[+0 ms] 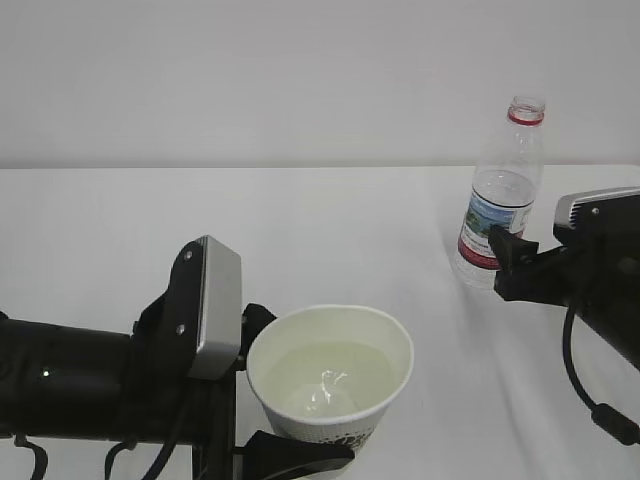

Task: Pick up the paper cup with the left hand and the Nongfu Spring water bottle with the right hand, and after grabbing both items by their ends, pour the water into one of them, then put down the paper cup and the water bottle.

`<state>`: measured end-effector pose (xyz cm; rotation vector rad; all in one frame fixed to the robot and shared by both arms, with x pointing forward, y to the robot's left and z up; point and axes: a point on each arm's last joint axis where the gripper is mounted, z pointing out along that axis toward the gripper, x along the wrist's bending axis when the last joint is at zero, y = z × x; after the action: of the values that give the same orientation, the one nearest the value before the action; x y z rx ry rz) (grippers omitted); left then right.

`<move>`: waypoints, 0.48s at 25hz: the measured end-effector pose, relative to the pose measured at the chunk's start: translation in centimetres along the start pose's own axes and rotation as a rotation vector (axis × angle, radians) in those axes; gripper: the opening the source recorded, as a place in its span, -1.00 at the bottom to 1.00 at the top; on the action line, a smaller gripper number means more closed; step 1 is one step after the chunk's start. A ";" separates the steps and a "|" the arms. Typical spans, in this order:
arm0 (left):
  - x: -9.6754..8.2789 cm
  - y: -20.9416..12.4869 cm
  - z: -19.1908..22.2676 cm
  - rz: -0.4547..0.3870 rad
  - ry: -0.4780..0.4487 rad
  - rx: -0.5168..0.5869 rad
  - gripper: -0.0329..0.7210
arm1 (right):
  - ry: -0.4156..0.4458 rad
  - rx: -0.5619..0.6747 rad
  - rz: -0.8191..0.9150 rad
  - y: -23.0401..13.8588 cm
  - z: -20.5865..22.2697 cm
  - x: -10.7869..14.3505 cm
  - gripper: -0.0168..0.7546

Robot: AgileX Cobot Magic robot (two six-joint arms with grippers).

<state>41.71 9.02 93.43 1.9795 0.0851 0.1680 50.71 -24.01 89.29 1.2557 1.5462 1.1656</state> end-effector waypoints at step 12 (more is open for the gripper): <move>1.0 0.3 -0.1 -0.112 0.111 -0.046 0.56 | 0.000 -0.008 0.003 0.5 -2.5 -0.2 0.59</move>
<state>42.71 9.10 93.86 1.9138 0.2617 0.2051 48.44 -24.56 90.37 1.2528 1.5386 1.1723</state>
